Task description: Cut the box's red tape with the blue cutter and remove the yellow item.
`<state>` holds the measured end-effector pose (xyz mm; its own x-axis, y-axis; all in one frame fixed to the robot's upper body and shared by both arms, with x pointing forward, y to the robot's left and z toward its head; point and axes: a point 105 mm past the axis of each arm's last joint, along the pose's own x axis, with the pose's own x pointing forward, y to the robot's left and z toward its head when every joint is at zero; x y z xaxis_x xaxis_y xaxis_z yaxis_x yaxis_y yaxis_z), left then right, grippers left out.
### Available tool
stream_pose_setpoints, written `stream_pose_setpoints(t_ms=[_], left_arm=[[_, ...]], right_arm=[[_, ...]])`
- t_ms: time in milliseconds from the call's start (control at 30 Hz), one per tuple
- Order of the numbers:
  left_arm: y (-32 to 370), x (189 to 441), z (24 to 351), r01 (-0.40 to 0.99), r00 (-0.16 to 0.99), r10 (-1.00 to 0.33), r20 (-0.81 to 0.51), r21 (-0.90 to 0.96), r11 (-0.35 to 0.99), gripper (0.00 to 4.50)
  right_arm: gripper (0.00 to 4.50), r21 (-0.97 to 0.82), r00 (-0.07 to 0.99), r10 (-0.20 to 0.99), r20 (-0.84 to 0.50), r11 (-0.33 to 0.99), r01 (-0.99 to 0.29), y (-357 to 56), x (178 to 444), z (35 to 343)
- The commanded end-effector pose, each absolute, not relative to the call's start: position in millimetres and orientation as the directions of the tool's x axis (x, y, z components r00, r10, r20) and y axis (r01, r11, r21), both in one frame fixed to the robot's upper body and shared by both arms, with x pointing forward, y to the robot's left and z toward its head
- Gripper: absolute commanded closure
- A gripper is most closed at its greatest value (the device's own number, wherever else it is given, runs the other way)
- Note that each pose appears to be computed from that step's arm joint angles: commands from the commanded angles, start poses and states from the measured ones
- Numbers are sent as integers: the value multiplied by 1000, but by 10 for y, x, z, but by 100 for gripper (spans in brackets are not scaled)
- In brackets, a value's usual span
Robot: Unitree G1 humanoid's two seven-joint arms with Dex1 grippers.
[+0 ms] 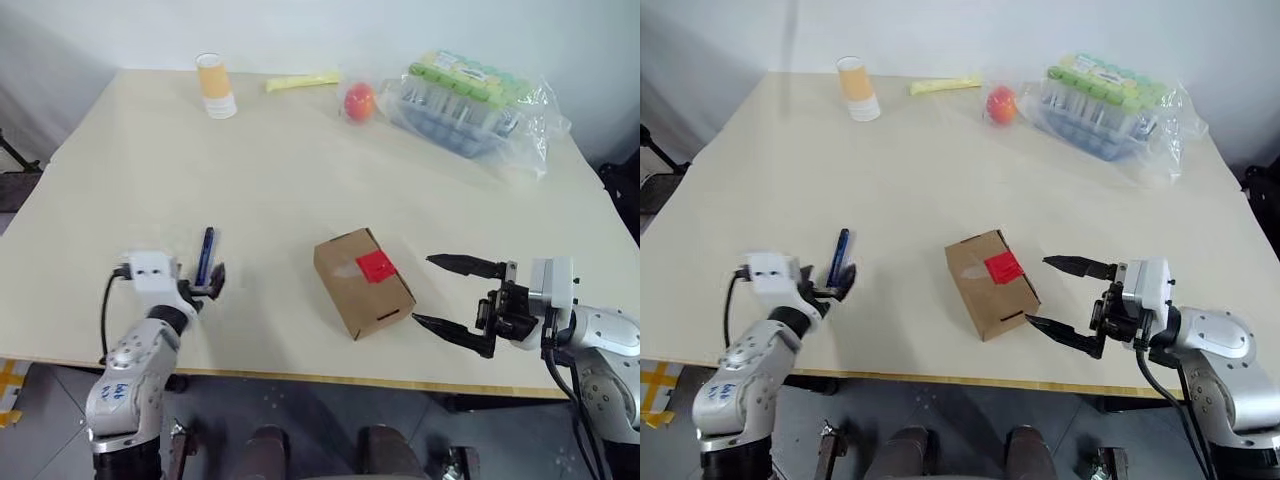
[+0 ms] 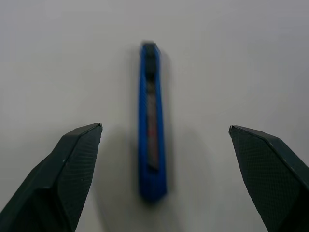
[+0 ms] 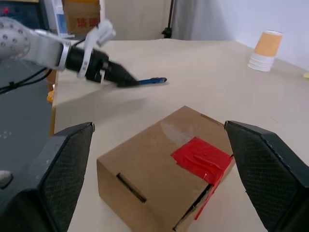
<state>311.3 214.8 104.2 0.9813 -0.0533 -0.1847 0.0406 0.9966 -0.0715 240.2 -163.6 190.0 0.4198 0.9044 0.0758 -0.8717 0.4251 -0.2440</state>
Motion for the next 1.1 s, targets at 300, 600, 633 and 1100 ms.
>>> stream_pose_setpoints(t_ms=[300,600,633,1100], left_arm=[[2150,3219,659,-69,939,49,-341,-48,996,4],[2211,3154,442,-95,907,86,-412,-1,995,234],[2201,3152,430,-92,906,79,-416,-11,996,264],[1818,2960,1271,490,872,-490,4,4,872,407]], right_arm=[[0,-207,458,885,87,465,-861,-1633,2317,2033],[0,-138,471,876,105,482,-865,-1583,2269,2037],[0,-140,474,874,106,485,-863,-1586,2272,2038],[0,51,342,934,102,338,-940,-1316,2079,2350]])
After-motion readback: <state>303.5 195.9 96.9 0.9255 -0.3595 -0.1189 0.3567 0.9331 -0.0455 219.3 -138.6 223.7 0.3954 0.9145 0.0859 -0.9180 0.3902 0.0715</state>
